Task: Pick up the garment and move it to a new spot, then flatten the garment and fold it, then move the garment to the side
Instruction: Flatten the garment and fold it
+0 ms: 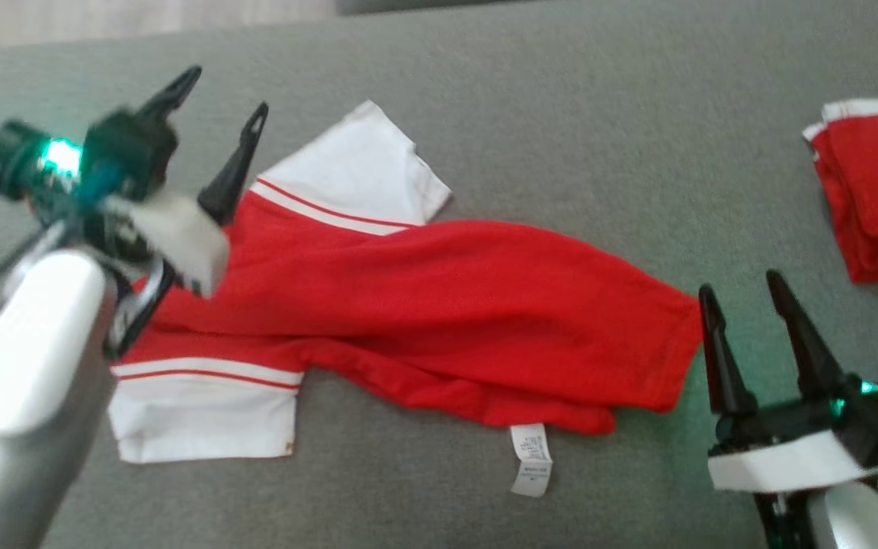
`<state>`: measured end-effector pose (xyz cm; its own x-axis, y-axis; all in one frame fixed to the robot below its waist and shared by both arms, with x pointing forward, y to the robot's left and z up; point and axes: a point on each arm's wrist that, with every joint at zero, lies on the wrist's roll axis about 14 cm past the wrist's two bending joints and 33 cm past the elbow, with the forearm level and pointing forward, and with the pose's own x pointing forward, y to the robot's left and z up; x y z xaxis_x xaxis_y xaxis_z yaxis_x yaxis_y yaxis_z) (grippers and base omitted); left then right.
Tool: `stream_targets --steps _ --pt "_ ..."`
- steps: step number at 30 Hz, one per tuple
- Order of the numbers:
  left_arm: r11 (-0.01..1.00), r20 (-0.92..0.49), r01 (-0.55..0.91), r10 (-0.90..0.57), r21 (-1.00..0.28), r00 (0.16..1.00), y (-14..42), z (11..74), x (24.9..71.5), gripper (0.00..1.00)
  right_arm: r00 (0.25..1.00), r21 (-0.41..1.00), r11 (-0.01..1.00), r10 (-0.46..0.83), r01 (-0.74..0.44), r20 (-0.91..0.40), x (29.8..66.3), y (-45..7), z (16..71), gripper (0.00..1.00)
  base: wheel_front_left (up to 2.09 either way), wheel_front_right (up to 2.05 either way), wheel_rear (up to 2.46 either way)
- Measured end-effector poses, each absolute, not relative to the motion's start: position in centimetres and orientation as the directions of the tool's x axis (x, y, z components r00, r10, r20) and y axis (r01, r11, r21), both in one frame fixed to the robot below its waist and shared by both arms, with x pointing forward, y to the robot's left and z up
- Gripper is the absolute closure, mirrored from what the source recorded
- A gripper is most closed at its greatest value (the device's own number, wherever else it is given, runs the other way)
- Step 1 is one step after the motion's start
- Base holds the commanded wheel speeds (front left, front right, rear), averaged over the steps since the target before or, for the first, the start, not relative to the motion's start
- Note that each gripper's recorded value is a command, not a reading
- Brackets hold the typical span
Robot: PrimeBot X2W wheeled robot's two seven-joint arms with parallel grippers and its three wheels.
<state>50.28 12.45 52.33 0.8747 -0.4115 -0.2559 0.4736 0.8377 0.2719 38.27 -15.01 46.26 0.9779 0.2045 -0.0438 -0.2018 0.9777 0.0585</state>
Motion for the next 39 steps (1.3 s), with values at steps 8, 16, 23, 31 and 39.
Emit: stream_targets --steps 8,16,23,31,39 --pt "0.738 -0.447 0.638 -0.504 0.221 0.738 7.1 47.4 53.5 0.00 0.982 0.060 0.985 0.167 -0.162 -0.093 38.4 -16.3 44.7 0.00 0.00 0.00 0.00" --pt "0.705 -0.603 0.681 -0.461 0.198 0.652 6.4 42.5 56.8 0.00 0.986 0.048 0.991 0.131 -0.126 -0.107 39.6 -17.6 44.1 0.00 0.00 0.00 0.00" --pt "0.679 -0.717 0.716 -0.417 0.162 0.558 6.4 37.7 57.6 0.00 0.985 0.038 0.997 0.072 -0.067 -0.154 39.0 -19.4 42.8 0.00 0.00 0.00 0.00" --pt "0.646 -0.739 0.751 -0.438 0.138 0.512 5.3 36.5 58.1 0.00 0.985 0.030 0.999 0.045 -0.041 -0.166 39.2 -20.1 42.4 0.00 0.00 0.00 0.00" --pt "0.618 -0.759 0.780 -0.458 0.103 0.463 5.0 36.3 57.2 1.00 0.982 0.038 0.999 0.041 -0.034 -0.183 39.1 -20.2 41.8 0.00 0.00 0.00 0.00"
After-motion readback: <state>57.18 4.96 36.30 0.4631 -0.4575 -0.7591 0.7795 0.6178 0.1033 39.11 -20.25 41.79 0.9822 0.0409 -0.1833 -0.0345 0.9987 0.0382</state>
